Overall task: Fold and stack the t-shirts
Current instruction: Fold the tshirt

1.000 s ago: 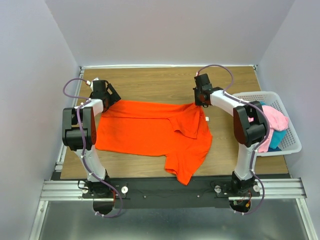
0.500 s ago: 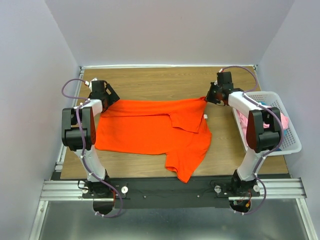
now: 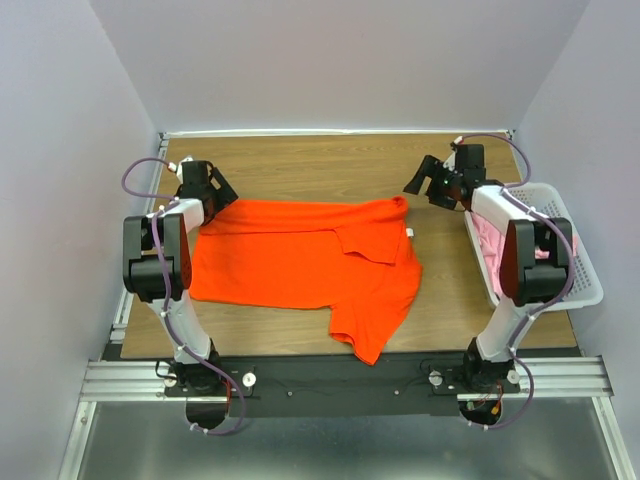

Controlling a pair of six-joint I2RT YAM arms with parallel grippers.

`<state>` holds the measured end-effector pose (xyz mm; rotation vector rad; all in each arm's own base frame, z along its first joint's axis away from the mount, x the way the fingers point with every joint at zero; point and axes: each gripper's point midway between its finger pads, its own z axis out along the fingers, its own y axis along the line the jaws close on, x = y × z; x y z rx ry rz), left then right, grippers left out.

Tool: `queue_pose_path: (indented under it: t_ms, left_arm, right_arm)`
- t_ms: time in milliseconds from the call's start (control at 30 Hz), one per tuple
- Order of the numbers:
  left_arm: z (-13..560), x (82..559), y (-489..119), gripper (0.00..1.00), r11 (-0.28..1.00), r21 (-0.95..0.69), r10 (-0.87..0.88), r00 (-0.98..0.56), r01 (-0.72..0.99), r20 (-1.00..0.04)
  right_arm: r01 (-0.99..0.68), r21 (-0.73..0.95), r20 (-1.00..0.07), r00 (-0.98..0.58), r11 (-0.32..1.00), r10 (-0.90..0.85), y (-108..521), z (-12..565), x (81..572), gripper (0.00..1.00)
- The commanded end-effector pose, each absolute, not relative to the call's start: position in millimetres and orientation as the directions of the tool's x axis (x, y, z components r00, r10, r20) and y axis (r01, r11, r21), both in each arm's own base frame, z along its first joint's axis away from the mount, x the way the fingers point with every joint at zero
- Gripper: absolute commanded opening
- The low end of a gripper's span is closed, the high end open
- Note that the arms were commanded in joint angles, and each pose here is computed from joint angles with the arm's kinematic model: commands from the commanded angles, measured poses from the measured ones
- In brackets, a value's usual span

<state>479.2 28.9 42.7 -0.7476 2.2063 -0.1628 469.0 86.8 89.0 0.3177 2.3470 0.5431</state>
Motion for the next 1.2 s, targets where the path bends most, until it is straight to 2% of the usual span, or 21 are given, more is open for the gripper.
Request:
queue_pose_path:
  t_ms: [0, 100, 267, 433, 600, 667, 733, 833, 867, 933, 1000, 1167]
  left_arm:
    - [54.6, 474.0, 34.3, 0.98, 0.816, -0.337, -0.564, -0.521, -0.469, -0.641]
    - [70.9, 475.8, 32.3, 0.98, 0.819, -0.357, -0.563, -0.504, -0.45, -0.656]
    - [89.8, 467.5, 25.5, 0.98, 0.825, -0.378, -0.557, -0.489, -0.421, -0.671]
    - [91.6, 446.3, 22.3, 0.98, 0.825, -0.381, -0.558, -0.49, -0.418, -0.669]
    - [96.5, 426.1, 17.7, 0.98, 0.819, -0.399, -0.566, -0.466, -0.413, -0.68]
    - [97.3, 417.4, 17.5, 0.98, 0.816, -0.401, -0.568, -0.456, -0.416, -0.685]
    - [97.6, 412.7, 17.5, 0.98, 0.815, -0.401, -0.57, -0.451, -0.419, -0.687]
    - [95.2, 403.2, 15.1, 0.98, 0.819, -0.397, -0.564, -0.458, -0.414, -0.687]
    - [93.6, 399.2, 14.9, 0.98, 0.82, -0.395, -0.563, -0.46, -0.415, -0.686]
    - [96.5, 400.1, 14.7, 0.98, 0.821, -0.402, -0.562, -0.447, -0.406, -0.696]
    - [99.0, 398.8, 14.7, 0.98, 0.823, -0.404, -0.559, -0.441, -0.4, -0.702]
    - [100.5, 397.6, 15.8, 0.98, 0.824, -0.4, -0.556, -0.437, -0.401, -0.707]
  right_arm:
    - [-0.039, 0.521, -0.623, -0.701, 0.853, 0.349, 106.7, 130.7, 458.1, 1.0]
    - [-0.047, 0.504, -0.616, -0.719, 0.863, 0.321, 122.8, 124.0, 423.3, 1.0]
    - [-0.134, 0.365, -0.651, -0.744, 0.921, 0.15, 165.2, 101.4, 360.7, 1.0]
    - [-0.172, 0.243, -0.593, -0.805, 0.955, 0.006, 174.4, 61.1, 318.7, 0.93]
    - [-0.103, 0.141, -0.551, -0.834, 0.985, -0.008, 156.6, 39.0, 313.1, 0.81]
    - [-0.102, 0.138, -0.543, -0.84, 0.985, -0.01, 156.9, 35.8, 312.3, 0.77]
    - [-0.101, 0.145, -0.531, -0.847, 0.984, -0.009, 158.4, 32.6, 310.0, 0.67]
    - [-0.106, 0.147, -0.518, -0.855, 0.983, -0.015, 161.6, 27.8, 307.8, 0.63]
    - [-0.102, 0.145, -0.509, -0.861, 0.984, -0.014, 161.6, 24.7, 307.4, 0.56]
    - [-0.104, 0.148, -0.502, -0.865, 0.983, -0.016, 163.2, 22.6, 306.9, 0.55]
    - [-0.11, 0.151, -0.498, -0.867, 0.982, -0.021, 165.7, 21.3, 306.4, 0.48]
    - [-0.102, 0.144, -0.477, -0.878, 0.984, -0.021, 167.0, 12.9, 306.0, 0.47]
